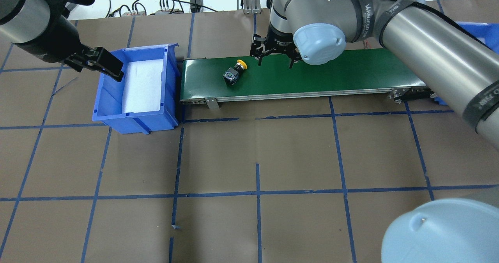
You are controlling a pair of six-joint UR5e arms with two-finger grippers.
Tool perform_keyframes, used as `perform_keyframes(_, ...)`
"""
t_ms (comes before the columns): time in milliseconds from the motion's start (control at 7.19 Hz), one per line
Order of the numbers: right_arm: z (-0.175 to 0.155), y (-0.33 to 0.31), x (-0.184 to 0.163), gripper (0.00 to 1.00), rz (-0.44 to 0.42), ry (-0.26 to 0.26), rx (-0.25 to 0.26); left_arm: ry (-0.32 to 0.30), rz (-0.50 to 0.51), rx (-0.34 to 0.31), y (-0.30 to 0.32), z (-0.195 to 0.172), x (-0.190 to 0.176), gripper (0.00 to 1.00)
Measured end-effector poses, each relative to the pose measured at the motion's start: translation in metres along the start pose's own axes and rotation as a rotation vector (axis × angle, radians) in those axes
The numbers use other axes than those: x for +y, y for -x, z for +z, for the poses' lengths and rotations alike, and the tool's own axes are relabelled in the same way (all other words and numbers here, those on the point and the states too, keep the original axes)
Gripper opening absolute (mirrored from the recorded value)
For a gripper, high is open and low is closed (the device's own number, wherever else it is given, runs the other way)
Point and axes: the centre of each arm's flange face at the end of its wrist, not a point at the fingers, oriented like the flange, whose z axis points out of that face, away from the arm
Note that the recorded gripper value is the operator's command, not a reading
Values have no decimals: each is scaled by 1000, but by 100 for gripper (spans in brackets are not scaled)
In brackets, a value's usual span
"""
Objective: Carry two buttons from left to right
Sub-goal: 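Lower the right gripper and grasp the yellow button on the belt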
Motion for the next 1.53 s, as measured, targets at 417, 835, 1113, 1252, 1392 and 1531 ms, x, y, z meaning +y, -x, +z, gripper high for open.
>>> perform_keyframes(417, 8, 0, -2, 88, 12, 4, 2, 37, -1, 30, 4, 8, -13, 100)
perform_keyframes(835, 20, 3, -7, 86, 192, -1, -17, 42, 4, 38, 3, 13, -18, 100)
perform_keyframes(1113, 27, 3, -10, 86, 275, 3, -32, 37, 10, 66, 1, 19, -22, 100)
perform_keyframes(1252, 31, 3, -11, 86, 283, 1, -30, 34, 18, 70, 0, 20, -24, 100)
perform_keyframes(1392, 35, 4, -12, 86, 285, -3, -30, 31, 21, 70, 0, 19, -24, 100)
perform_keyframes(1531, 36, 5, -13, 86, 284, -6, -33, 29, 22, 68, 0, 18, -24, 100)
